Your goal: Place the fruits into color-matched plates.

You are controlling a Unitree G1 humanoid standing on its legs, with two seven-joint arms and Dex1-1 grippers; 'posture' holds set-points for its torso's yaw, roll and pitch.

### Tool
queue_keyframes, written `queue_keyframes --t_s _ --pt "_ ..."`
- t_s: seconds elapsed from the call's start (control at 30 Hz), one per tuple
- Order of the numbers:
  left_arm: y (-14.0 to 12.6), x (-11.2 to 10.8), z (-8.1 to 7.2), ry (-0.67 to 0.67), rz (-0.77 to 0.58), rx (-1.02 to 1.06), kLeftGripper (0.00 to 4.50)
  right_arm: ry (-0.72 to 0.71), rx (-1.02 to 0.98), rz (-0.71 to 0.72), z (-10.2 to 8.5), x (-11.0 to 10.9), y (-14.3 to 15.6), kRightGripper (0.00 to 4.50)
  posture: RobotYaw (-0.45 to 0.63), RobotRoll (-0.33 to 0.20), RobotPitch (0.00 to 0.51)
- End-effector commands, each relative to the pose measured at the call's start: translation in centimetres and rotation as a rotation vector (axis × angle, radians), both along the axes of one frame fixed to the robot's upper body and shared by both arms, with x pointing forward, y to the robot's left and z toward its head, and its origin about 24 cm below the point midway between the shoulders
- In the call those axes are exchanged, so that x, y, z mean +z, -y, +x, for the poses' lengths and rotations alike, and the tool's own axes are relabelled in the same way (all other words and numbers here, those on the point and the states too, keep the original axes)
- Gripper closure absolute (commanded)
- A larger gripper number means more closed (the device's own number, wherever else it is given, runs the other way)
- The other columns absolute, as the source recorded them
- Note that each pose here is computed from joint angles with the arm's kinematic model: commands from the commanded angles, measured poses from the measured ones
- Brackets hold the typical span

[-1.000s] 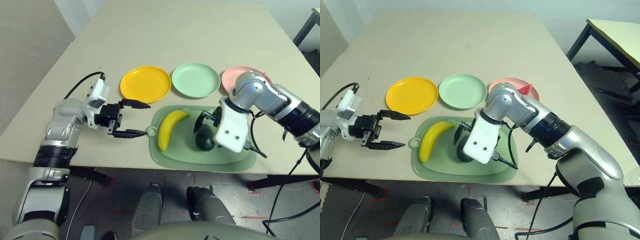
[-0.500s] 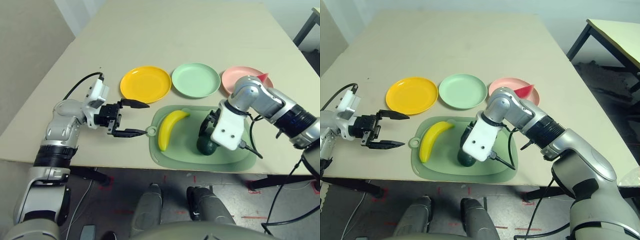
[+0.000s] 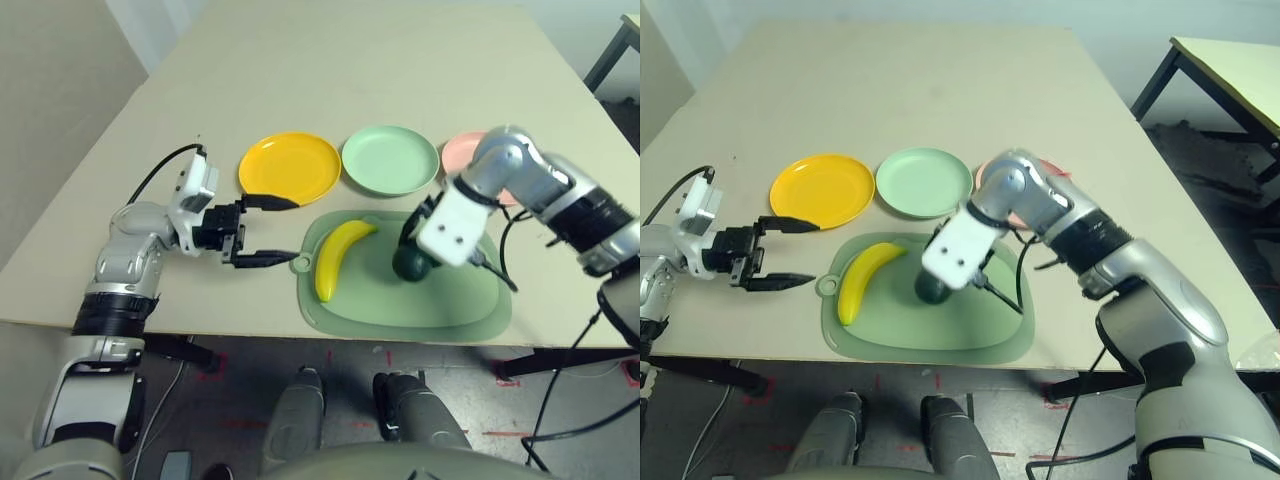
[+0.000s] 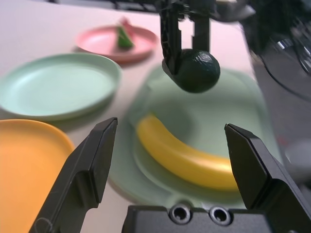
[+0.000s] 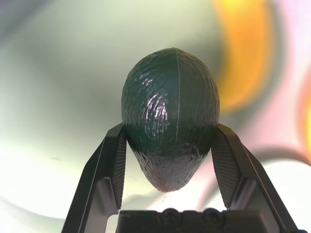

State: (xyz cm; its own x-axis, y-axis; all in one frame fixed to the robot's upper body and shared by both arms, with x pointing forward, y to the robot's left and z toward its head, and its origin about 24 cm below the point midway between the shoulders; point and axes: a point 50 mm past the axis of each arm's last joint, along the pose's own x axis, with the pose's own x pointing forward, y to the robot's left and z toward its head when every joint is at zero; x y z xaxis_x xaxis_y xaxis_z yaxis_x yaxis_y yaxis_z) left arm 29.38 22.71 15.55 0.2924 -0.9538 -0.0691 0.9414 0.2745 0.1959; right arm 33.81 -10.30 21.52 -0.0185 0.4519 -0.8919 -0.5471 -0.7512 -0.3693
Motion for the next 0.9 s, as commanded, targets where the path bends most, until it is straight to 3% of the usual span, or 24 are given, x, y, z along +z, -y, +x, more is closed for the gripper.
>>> queue_keyframes --t_s 0.03,0.2,0.33,0.47,0.63,0.8,0.9 --pt "0.2 -0.1 0.3 -0.012 -0.04 0.109 0.0 0.048 -0.121 0.085 2.0 1.1 -0.3 1.78 0.11 0.0 0.145" --pt "0.6 -0.1 1.1 -0.043 -0.072 0.264 0.0 0.173 -0.33 0.185 4.6 1.9 -0.8 1.78 0.12 0.0 0.147" --pt "0.8 -0.7 1.3 -0.064 -0.06 0.323 0.0 0.308 -0.466 0.19 6.1 0.8 -0.5 1.78 0.13 0.0 0.153" --pt "1.0 -0.9 1.1 -0.065 -0.053 0.329 0.0 0.4 -0.51 0.133 6.7 -0.7 0.2 1.78 0.15 0.0 0.158" --pt "0.9 -0.8 0.9 -0.065 -0.049 0.335 0.0 0.411 -0.526 0.104 6.7 -2.4 0.6 1.78 0.16 0.0 0.16" --pt "0.9 -0.9 0.7 -0.058 -0.034 0.323 0.0 0.444 -0.527 0.087 6.8 -2.5 1.1 0.04 0.15 0.0 0.163" --pt "1.0 -0.9 0.7 -0.056 -0.032 0.318 0.0 0.443 -0.53 0.089 6.8 -2.2 1.5 0.04 0.14 0.0 0.162"
